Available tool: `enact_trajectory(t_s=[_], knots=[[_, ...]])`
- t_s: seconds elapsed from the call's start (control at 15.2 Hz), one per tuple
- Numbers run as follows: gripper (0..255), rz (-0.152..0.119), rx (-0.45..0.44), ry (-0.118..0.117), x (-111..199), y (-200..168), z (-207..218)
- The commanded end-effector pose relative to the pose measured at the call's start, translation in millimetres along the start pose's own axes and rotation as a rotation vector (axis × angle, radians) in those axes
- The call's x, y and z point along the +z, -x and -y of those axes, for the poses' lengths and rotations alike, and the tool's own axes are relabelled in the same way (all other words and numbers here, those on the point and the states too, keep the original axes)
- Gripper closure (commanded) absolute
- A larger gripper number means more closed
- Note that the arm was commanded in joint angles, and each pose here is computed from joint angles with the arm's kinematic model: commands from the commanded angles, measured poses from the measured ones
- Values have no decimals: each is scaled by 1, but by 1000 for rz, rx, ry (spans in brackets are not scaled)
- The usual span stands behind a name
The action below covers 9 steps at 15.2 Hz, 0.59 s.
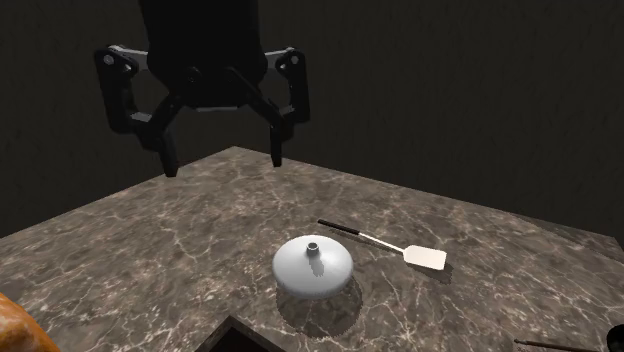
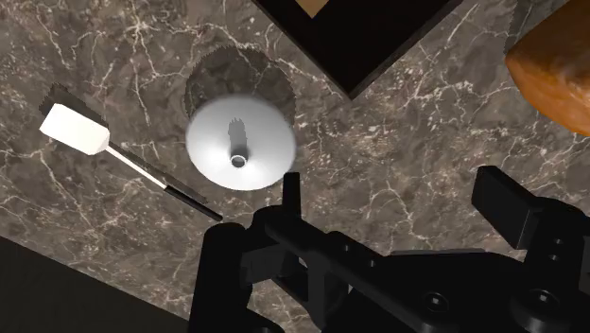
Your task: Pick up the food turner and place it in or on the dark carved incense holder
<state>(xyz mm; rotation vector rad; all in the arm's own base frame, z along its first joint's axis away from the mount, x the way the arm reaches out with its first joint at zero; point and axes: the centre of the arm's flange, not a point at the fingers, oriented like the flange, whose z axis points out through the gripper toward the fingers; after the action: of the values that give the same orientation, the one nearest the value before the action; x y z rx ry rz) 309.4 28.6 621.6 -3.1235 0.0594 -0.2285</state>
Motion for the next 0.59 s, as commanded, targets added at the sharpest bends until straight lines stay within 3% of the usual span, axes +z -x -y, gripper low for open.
enact_trajectory(t_s=[0.0, 0.53], knots=[[0, 0, 0, 0, 0, 0, 0], [0, 20, -189, -17, 64, -21, -85]])
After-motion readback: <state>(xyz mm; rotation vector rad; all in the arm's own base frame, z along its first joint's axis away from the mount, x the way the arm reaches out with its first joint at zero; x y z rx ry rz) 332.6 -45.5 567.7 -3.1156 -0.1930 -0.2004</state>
